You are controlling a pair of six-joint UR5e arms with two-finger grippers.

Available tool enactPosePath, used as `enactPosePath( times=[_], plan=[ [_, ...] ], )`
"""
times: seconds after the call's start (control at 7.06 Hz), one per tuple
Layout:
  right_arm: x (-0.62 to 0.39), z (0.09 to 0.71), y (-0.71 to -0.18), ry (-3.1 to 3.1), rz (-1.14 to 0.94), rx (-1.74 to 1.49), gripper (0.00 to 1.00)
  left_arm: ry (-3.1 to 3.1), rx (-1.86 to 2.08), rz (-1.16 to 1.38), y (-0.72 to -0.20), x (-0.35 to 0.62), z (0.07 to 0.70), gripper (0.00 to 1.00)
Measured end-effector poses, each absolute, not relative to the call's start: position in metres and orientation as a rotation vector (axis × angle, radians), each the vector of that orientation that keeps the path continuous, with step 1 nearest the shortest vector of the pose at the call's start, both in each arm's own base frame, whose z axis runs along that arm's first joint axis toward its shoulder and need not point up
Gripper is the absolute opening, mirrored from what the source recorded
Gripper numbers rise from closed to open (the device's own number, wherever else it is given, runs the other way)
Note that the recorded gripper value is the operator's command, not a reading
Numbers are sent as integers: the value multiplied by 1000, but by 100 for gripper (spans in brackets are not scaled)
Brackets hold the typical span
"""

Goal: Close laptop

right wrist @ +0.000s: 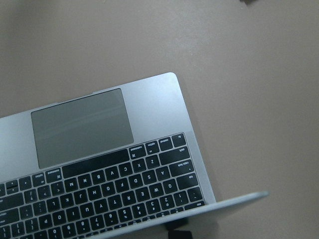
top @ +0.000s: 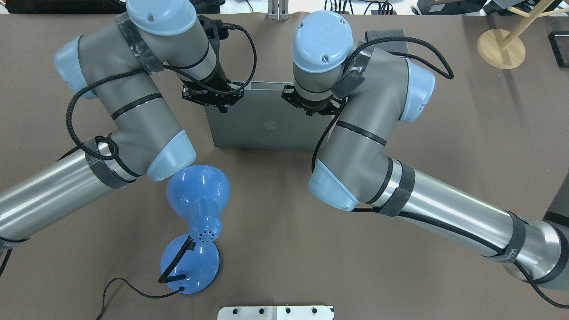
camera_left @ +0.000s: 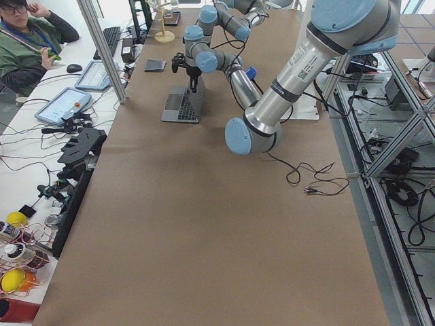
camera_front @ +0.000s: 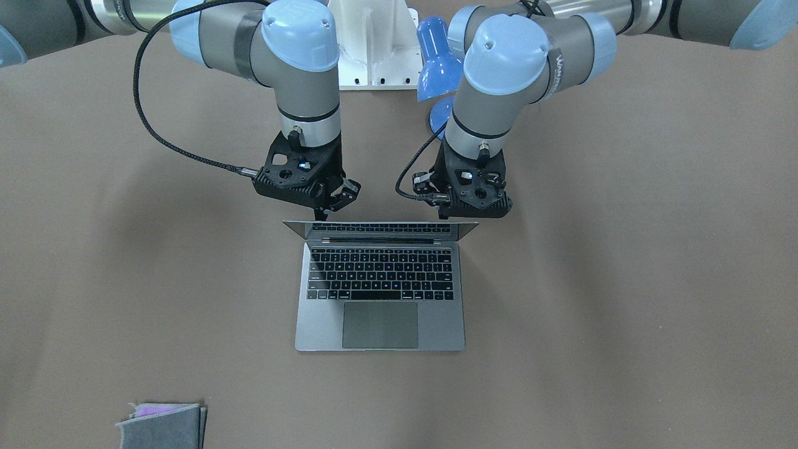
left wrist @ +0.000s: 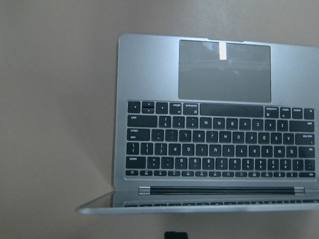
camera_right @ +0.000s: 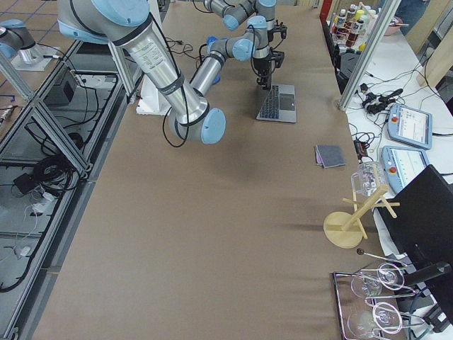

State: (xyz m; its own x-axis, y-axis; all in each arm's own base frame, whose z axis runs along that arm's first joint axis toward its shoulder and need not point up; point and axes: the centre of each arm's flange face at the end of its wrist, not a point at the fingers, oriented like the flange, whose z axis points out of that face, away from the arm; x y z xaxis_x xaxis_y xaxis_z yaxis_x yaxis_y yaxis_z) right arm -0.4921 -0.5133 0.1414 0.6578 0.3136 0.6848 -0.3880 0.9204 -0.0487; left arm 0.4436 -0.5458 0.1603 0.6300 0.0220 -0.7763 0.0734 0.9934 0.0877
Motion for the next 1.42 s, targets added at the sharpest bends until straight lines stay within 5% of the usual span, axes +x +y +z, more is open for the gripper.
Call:
enactPosePath(
  times=[1.42],
  plan=[
    [-535, 167, -606, -741, 397, 106, 0, 849, 160, -46, -621, 481, 206, 0]
  ],
)
